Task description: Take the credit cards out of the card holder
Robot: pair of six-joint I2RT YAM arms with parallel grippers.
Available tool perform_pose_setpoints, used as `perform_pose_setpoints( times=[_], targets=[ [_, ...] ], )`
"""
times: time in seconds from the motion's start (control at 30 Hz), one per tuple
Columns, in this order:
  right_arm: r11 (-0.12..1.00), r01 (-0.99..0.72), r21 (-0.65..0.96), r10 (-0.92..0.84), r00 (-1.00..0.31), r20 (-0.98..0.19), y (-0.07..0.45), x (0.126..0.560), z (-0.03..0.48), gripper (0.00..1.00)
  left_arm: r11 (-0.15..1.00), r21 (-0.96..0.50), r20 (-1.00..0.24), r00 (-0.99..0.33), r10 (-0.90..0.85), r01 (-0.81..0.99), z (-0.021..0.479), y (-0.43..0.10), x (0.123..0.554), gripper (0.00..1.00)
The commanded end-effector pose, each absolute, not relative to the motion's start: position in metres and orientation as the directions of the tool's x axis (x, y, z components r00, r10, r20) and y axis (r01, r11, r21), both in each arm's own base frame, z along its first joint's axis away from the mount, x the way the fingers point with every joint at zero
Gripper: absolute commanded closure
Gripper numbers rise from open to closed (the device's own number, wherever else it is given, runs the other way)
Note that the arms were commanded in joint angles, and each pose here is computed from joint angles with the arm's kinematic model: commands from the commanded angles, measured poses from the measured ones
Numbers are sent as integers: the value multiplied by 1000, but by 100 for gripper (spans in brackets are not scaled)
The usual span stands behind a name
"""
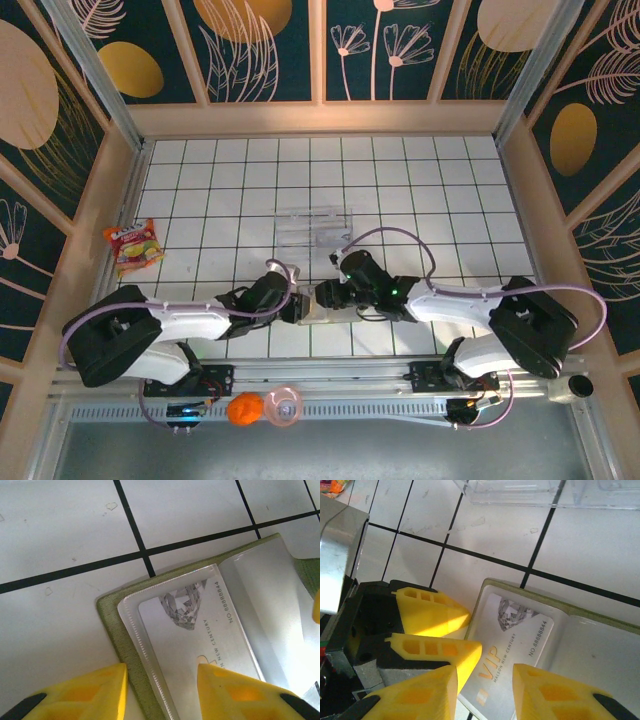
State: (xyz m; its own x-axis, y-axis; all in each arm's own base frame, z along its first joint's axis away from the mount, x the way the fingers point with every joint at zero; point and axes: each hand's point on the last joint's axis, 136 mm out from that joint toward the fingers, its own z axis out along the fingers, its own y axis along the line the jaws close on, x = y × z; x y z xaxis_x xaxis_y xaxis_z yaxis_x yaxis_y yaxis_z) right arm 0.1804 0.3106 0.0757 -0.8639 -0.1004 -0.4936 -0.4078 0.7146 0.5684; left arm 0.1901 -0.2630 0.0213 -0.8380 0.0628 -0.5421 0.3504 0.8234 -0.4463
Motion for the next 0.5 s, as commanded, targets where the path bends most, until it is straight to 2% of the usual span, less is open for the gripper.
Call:
perform_pose_setpoints(
  times=[0.0, 0.23, 0.33, 0.47],
  targets=[
    [743, -395, 541, -83, -856, -511, 297, 185, 73, 66, 819, -415, -580, -809, 98, 397, 29, -275, 194, 60],
    [752, -370, 546, -51, -858, -511, 284, 185, 73, 66, 859, -317, -643, -757, 117, 402, 39, -273, 199, 54],
    [758, -361, 543, -41, -857, -513, 278, 186, 72, 66, 846, -329, -660, -743, 111, 419, 48, -276, 198, 50],
    [767, -348, 539, -28, -857, -514, 271, 188, 71, 66, 841, -313, -661, -737, 141, 441, 50, -283, 192, 50]
  ],
)
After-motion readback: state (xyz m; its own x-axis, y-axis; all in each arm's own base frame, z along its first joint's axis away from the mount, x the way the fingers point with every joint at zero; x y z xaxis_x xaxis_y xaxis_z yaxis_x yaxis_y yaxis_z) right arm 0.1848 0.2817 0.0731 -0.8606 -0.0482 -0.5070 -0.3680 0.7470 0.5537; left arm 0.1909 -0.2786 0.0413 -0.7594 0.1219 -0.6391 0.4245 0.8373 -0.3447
